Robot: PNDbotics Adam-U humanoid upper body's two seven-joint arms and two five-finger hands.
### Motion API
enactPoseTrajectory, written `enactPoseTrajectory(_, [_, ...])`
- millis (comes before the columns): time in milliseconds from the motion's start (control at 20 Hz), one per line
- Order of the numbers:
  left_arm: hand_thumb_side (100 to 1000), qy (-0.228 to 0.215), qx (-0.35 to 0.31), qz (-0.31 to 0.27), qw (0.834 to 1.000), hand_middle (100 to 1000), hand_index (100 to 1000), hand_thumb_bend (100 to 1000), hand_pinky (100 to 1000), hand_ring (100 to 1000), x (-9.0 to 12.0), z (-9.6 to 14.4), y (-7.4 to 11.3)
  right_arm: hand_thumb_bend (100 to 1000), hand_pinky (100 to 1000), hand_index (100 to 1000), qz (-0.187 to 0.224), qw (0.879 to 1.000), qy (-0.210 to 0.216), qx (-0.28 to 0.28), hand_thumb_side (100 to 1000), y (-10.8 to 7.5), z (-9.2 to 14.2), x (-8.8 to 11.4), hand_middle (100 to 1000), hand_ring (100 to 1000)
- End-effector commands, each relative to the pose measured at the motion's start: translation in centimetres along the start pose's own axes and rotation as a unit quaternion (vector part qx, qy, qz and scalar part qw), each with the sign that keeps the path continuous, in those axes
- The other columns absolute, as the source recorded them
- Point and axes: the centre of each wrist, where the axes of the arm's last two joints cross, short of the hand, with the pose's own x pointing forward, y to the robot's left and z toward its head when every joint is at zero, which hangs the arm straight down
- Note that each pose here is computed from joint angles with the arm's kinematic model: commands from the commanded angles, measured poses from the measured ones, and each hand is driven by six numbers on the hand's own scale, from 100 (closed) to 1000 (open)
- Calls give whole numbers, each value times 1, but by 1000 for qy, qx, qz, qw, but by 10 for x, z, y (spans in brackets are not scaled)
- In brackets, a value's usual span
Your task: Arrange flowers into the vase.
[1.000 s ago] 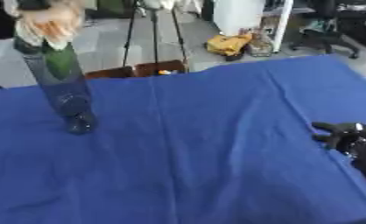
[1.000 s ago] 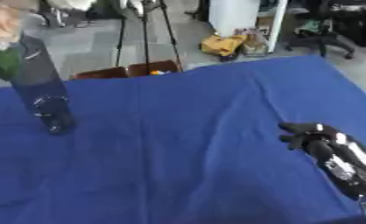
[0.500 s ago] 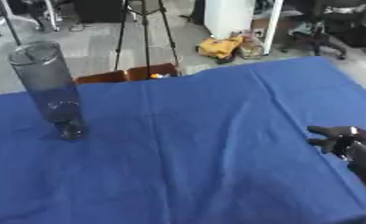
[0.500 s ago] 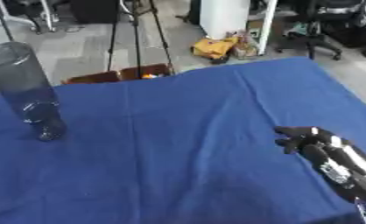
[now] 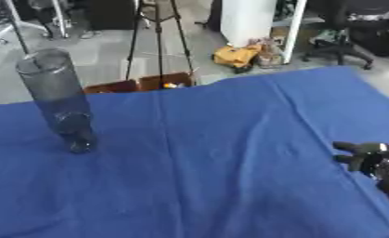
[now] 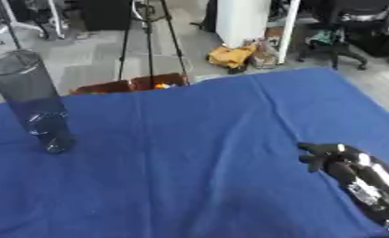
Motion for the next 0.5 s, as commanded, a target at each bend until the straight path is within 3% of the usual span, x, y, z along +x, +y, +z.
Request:
enactPoseTrajectory(50, [277, -20, 15, 17, 1000, 100, 100, 797, 100, 100, 9, -12, 14, 310, 897, 769, 16, 1000, -1, 9, 524, -6, -3, 8, 527, 945])
enactPoseTrajectory(500, [284, 7, 9, 85, 996, 100, 100, 773, 100, 100, -5, -9, 11, 307, 898, 769, 16, 1000, -2, 9, 528, -6, -5, 7, 526, 945])
